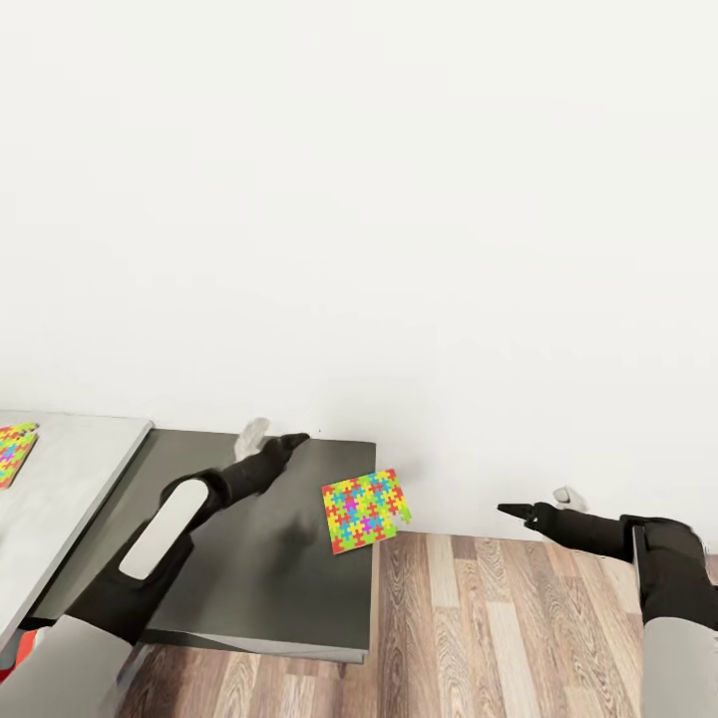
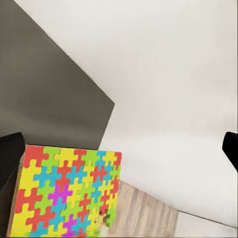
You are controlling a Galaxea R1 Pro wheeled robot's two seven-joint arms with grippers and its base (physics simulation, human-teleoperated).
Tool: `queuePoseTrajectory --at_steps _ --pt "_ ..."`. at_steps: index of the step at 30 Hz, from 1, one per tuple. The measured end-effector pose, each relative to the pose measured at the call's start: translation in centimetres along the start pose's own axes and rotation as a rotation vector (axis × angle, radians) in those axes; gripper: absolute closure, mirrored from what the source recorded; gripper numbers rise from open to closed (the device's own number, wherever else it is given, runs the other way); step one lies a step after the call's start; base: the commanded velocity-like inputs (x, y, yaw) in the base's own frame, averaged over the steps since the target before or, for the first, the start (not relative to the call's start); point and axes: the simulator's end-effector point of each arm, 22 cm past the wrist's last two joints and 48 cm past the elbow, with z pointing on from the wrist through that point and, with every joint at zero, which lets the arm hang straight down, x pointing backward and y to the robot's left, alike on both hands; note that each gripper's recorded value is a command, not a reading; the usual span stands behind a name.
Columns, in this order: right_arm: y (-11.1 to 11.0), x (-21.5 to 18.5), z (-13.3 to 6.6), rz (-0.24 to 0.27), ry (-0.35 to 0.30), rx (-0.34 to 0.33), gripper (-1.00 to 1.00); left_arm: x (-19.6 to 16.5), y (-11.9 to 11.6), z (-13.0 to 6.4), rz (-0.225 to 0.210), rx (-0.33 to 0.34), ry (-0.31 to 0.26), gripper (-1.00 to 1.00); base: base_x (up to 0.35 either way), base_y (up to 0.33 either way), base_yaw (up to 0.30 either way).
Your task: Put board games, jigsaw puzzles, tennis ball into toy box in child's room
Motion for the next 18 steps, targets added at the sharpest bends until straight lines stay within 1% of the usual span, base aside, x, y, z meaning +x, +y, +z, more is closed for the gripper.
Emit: queuePoseTrajectory --at_steps 3,4,6,7,9,11,12,13,14,15,18 --pt "1.1 -0.7 0.9 0.015 -0.002 -0.035 -1.0 1.7 -5.2 -0.8 0.068 0.1 0.048 -1.0 0.0 0.0 0.0" --pt "1.1 -0.7 0.9 0.015 -0.002 -0.035 -1.0 1.8 -5.3 -0.9 0.07 0.1 0.049 -1.0 0.0 0.0 0.0" --pt "1.7 -1.2 1.3 0.024 -0.004 -0.052 -1.0 2.6 -8.0 -1.6 0.105 0.145 0.065 -1.0 0.0 0.0 0.0" --pt "1.7 -1.2 1.3 0.024 -0.003 -0.052 -1.0 2.6 -8.0 -1.6 0.107 0.145 0.065 -1.0 0.0 0.0 0.0" --pt "2.5 -1.9 1.6 0.04 -0.005 -0.07 -1.0 3.4 -9.8 -2.1 0.133 0.165 0.077 -1.0 0.0 0.0 0.0" --pt "3.3 -2.8 2.1 0.067 0.0 -0.088 -1.0 4.4 -11.4 -2.3 0.152 0.175 0.091 -1.0 0.0 0.0 0.0" --pt "3.3 -2.8 2.1 0.067 0.001 -0.088 -1.0 4.4 -11.4 -2.3 0.153 0.174 0.091 -1.0 0.0 0.0 0.0" --pt "3.6 -3.1 2.5 0.081 0.007 -0.092 -1.0 4.8 -12.1 -2.4 0.162 0.178 0.1 -1.0 0.0 0.0 0.0" --pt "3.6 -3.2 2.9 0.095 0.017 -0.09 -1.0 5.3 -12.7 -2.4 0.172 0.18 0.11 -1.0 0.0 0.0 0.0" --pt "3.6 -3.2 3.0 0.096 0.018 -0.089 -1.0 5.3 -12.8 -2.4 0.173 0.179 0.11 -1.0 0.0 0.0 0.0" --pt "3.0 -2.8 4.7 0.138 0.062 -0.04 -1.0 6.4 -14.0 -2.4 0.213 0.161 0.143 -1.0 0.0 0.0 0.0"
